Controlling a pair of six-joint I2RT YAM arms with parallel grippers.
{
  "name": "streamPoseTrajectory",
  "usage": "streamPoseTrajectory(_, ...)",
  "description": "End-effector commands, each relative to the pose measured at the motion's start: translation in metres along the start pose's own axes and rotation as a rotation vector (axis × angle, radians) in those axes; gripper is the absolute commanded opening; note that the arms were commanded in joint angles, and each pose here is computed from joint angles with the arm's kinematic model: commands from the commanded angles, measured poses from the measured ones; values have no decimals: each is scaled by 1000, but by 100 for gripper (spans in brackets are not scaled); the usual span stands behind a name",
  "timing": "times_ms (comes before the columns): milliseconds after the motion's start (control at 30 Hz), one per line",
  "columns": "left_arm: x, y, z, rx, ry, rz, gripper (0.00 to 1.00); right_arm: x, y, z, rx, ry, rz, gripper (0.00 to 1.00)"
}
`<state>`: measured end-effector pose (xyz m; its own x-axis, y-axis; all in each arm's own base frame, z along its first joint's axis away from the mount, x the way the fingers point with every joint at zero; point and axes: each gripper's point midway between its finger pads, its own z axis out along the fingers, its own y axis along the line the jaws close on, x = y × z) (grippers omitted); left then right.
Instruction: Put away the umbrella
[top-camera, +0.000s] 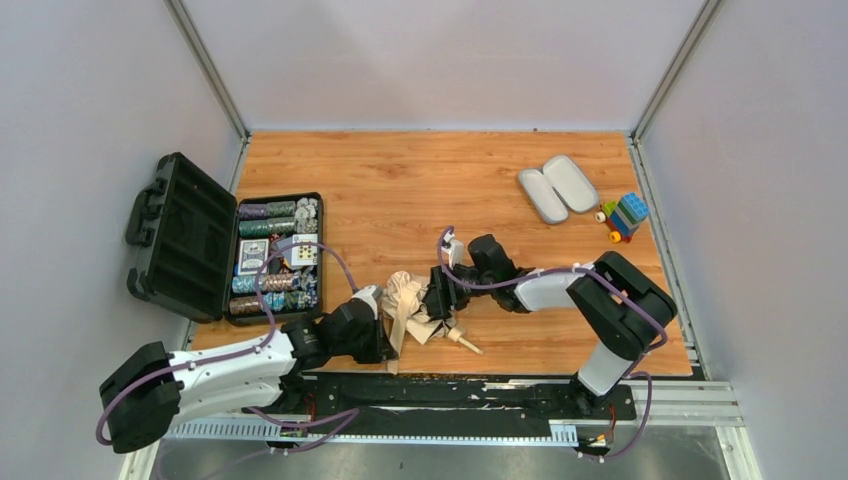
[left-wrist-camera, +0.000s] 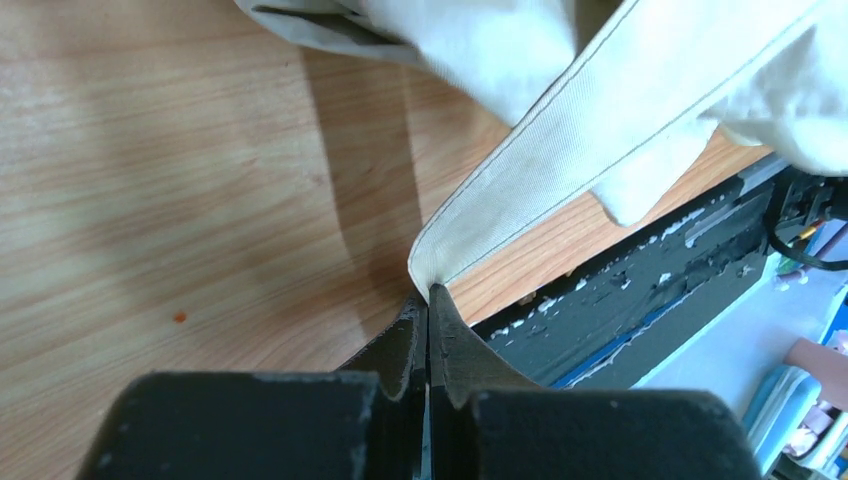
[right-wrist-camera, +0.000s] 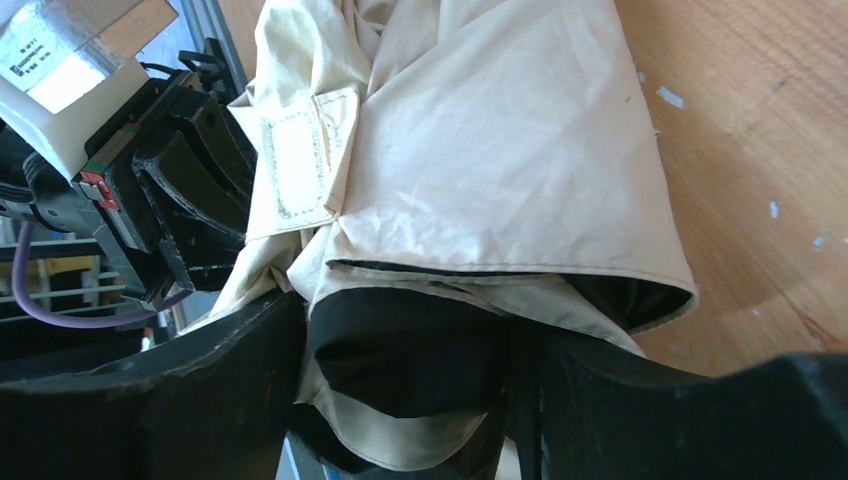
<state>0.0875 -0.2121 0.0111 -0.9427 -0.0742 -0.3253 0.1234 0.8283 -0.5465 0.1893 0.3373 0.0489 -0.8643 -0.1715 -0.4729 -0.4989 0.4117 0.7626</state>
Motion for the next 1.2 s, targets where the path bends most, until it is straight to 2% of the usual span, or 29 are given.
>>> streamPoseTrajectory(0, 23, 72, 4, -274, 59, 48, 0, 25, -46, -20, 249, 73, 31, 74)
streamPoseTrajectory(67, 24, 73, 6, -285, 67, 53, 0, 20, -42, -25, 250, 68, 19, 80)
streamPoseTrajectory(133, 23, 73, 8, -295, 70, 60, 0, 12, -36, -33, 256, 53, -4, 91)
streamPoseTrajectory(200, 22, 72, 9, -300, 74, 62, 0, 7, -32, -43, 276, 54, -22, 96)
streamPoseTrajectory(633, 13, 57, 13, -274, 67, 72, 0, -19, 18, -103, 370, -22, -150, 98)
streamPoseTrajectory(733, 13, 57, 13, -274, 65, 72, 0, -30, 47, -105, 365, -75, -313, 100)
streamPoseTrajectory(833, 11, 55, 14, -270, 63, 72, 0, -31, 67, -96, 417, -94, -577, 100)
streamPoseTrajectory(967, 12, 54, 14, -267, 66, 70, 0, -37, 74, -82, 495, -169, -841, 100)
streamPoseTrajectory(1033, 13, 55, 13, -267, 69, 69, 0, -29, 68, -70, 490, -158, -933, 100)
streamPoseTrajectory(1167, 13, 53, 12, -262, 70, 69, 0, -18, 55, -48, 476, -109, -1002, 100)
